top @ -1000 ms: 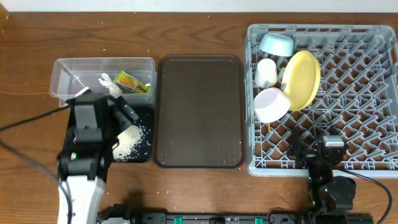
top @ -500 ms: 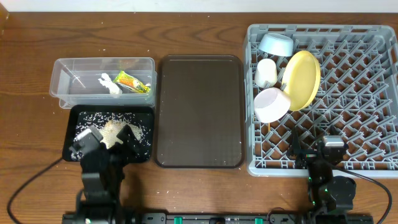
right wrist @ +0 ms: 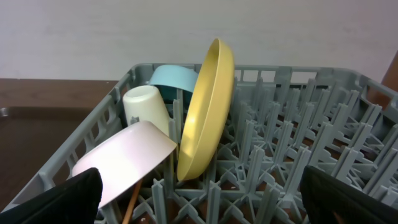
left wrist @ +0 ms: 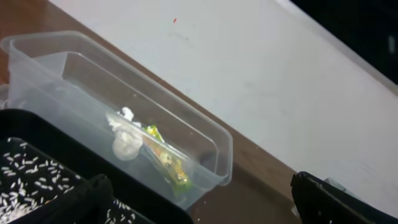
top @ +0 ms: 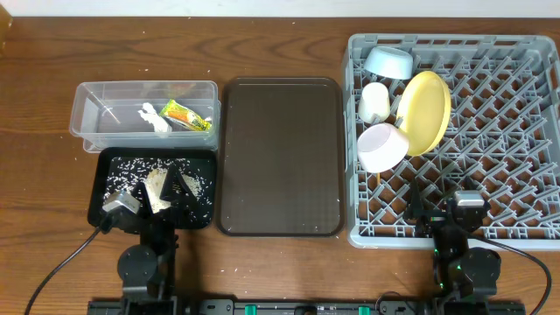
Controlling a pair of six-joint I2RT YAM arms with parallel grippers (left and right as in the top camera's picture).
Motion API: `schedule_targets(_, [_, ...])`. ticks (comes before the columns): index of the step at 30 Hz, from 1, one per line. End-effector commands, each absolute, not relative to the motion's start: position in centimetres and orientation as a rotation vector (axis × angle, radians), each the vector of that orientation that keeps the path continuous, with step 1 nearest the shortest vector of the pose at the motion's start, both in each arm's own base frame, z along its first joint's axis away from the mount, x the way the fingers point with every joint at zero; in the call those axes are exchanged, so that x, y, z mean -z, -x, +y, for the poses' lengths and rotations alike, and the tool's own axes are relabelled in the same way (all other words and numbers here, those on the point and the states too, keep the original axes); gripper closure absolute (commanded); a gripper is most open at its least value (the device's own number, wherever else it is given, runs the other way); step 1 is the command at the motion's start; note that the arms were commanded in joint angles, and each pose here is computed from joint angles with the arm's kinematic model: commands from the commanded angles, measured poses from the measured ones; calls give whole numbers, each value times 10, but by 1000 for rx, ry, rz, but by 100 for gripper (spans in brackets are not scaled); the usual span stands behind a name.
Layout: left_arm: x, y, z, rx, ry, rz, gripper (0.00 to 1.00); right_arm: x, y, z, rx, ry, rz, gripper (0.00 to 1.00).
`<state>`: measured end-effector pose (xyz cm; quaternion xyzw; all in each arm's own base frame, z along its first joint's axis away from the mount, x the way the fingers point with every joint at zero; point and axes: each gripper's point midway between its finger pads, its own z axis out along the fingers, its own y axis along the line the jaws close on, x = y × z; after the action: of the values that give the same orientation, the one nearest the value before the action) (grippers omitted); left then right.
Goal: Sort waste into correct bins and load items into the dishwasher rack
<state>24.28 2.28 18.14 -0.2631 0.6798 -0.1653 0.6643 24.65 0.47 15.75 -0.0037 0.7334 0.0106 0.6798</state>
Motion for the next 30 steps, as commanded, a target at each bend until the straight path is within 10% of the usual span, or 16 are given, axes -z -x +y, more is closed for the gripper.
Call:
schedule_targets(1, [-173, -244, 21, 379, 583, 1546, 5, -157, -246, 3, -9, 16, 1644, 2])
schedule_targets(30, [-137, -244, 12, -110, -20, 1724, 5, -157, -246, 3, -9, 16, 1644, 1])
